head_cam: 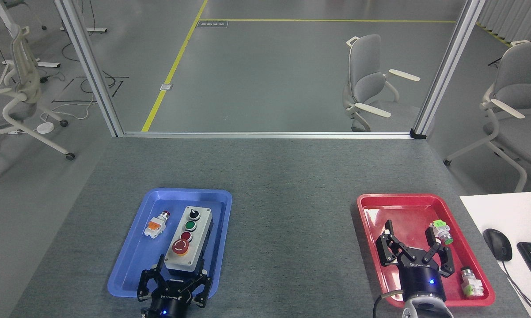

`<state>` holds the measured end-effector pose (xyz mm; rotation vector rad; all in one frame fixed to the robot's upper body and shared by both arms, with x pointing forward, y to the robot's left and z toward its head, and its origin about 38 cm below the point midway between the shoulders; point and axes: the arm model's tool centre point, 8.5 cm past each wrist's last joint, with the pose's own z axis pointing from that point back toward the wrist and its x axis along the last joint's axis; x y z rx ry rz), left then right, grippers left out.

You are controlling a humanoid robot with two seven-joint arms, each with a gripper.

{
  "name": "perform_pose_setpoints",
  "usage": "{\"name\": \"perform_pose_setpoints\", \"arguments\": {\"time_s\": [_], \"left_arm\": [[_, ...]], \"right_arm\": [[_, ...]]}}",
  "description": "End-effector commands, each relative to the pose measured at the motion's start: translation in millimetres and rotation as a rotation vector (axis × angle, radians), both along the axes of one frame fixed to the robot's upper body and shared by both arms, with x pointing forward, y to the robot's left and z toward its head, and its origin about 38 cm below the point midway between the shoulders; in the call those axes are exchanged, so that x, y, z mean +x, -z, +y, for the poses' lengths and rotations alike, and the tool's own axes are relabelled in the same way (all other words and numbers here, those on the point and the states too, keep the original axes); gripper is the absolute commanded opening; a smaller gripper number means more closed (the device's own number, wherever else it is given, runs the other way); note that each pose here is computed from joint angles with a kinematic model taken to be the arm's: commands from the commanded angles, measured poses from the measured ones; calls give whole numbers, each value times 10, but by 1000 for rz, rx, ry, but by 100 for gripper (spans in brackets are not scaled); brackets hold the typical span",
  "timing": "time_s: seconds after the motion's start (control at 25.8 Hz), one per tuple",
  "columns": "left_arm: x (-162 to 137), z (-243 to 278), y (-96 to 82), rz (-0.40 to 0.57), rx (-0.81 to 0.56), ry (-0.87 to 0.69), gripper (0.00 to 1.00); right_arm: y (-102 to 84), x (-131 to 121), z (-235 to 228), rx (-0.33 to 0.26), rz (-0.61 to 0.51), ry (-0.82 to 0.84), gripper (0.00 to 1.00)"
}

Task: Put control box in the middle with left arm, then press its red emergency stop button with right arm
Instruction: 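Lower the left gripper onto the grey control box and close on it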

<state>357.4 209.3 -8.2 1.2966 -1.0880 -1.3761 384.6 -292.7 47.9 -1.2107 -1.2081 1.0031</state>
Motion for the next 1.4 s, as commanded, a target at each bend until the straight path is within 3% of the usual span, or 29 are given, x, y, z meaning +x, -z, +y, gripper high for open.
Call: {"name": "perform_pose_setpoints", "arguments": {"time_s": [0.0, 0.35, 0.58, 1.01, 1.36], "left_arm": [[108, -65, 65, 23, 4, 14, 99], [384, -54, 199, 80, 18, 5, 99], [367, 10, 186, 66, 28, 3, 99], [310, 246, 5, -11, 48, -7, 99], [224, 300, 86, 12, 42, -11, 99]], "right_arm": [[2, -1, -1, 3, 0, 1, 99], [2, -1, -6, 3, 0, 3, 100], [8, -6, -2, 3, 1, 2, 99], [8, -6, -4, 6, 1, 3, 99], [9, -7, -3, 7, 1, 5, 99]]}}
